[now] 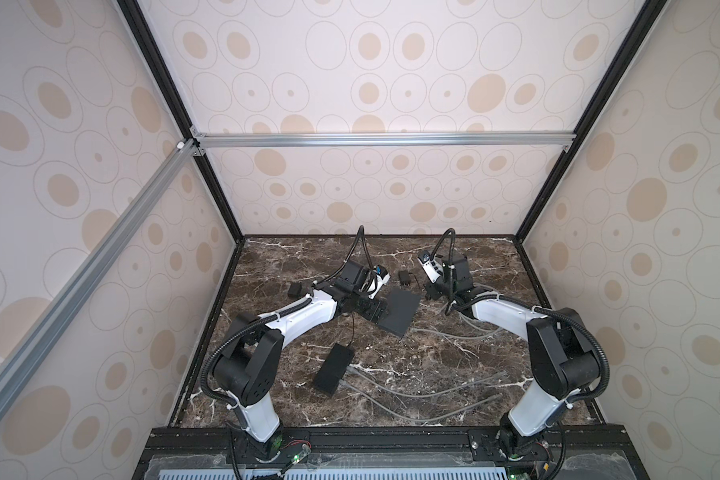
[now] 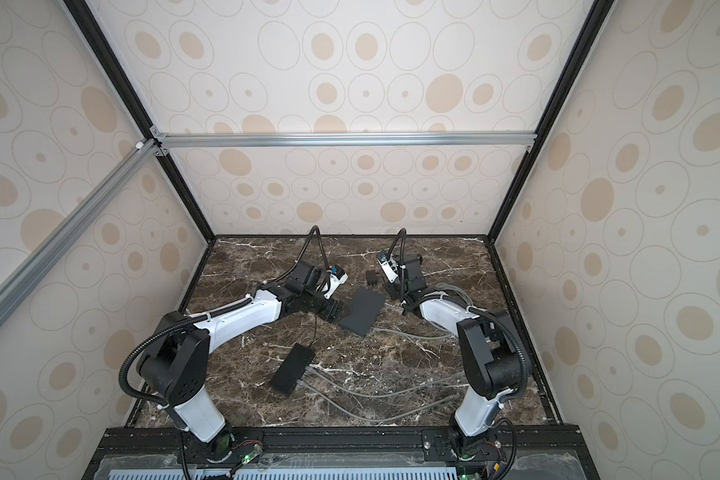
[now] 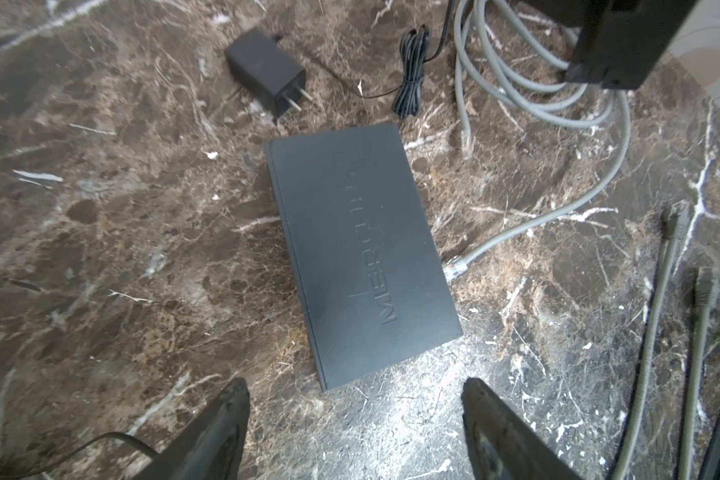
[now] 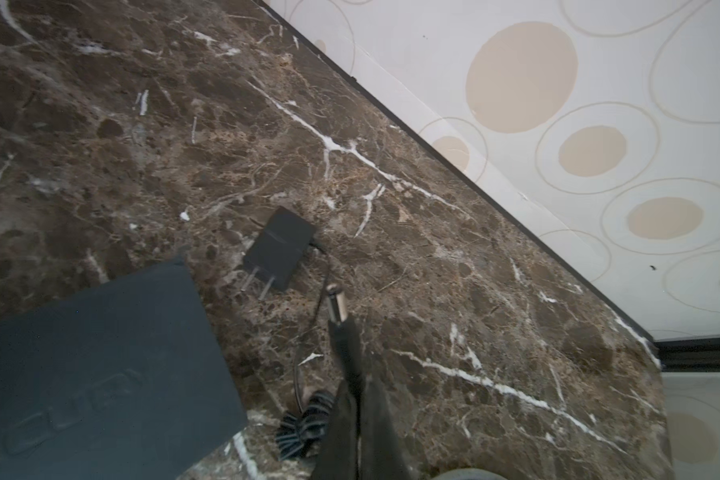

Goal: Insert the plug into the switch port

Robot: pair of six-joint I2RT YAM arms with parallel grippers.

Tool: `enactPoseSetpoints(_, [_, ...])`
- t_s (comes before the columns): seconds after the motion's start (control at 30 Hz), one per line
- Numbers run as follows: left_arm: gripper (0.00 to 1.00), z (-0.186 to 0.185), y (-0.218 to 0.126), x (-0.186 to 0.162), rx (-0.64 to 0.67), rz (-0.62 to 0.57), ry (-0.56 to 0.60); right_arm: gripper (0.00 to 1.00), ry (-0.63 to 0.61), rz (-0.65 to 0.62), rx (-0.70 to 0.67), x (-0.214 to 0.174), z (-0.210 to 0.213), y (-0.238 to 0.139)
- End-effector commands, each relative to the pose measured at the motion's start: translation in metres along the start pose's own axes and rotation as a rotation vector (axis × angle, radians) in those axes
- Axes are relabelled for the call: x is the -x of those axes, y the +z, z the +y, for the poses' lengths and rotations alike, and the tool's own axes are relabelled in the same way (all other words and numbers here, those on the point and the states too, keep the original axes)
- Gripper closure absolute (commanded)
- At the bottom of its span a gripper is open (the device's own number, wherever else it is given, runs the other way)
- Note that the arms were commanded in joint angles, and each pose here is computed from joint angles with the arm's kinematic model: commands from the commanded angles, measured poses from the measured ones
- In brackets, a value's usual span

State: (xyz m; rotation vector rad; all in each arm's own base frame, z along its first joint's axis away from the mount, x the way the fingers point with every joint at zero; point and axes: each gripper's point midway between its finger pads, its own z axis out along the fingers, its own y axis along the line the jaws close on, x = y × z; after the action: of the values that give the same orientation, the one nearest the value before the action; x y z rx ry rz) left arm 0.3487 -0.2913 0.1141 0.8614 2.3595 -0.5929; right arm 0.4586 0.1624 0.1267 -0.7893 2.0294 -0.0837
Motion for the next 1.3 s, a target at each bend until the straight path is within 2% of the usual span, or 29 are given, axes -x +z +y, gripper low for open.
enactPoseSetpoints(0.0, [0.21, -0.001, -0.006, 0.013, 0.019, -0.018, 0.038, 1.0, 0.025, 0.03, 0.153, -0.007, 0.028, 0.005])
enactPoseSetpoints(0.13, [0.21, -0.001, -0.016, 0.023, 0.035, -0.054, 0.045, 1.0, 0.023, 0.074, 0.246, -0.012, 0.043, 0.012])
enactPoseSetpoints(0.23, [0.21, 0.003, -0.03, 0.033, 0.058, -0.106, 0.04, 1.0, 0.07, 0.111, 0.242, -0.012, 0.041, 0.016])
enactPoseSetpoints(0.3, [0.21, 0.008, -0.044, 0.042, 0.073, -0.158, 0.025, 1.0, 0.111, 0.168, 0.243, -0.013, 0.038, 0.02])
enactPoseSetpoints(0.43, [0.21, 0.018, -0.072, 0.057, 0.103, -0.26, -0.001, 1.0, 0.156, 0.3, 0.334, -0.021, 0.052, 0.032])
enactPoseSetpoints(0.63, [0.2, 0.03, -0.099, 0.069, 0.154, -0.349, -0.027, 1.0, 0.238, 0.434, 0.359, -0.032, 0.058, 0.051])
enactPoseSetpoints(0.87, [0.2, 0.056, -0.113, 0.071, 0.188, -0.38, -0.111, 1.0, 0.293, 0.589, 0.391, -0.056, 0.07, 0.046])
enactPoseSetpoints(1.13, [0.2, 0.058, -0.115, 0.072, 0.154, -0.388, -0.134, 1.0, 0.292, 0.657, 0.457, -0.08, 0.093, 0.025])
enactPoseSetpoints(1.27, [0.2, 0.058, -0.109, 0.07, 0.139, -0.373, -0.139, 1.0, 0.275, 0.648, 0.441, -0.08, 0.099, 0.017])
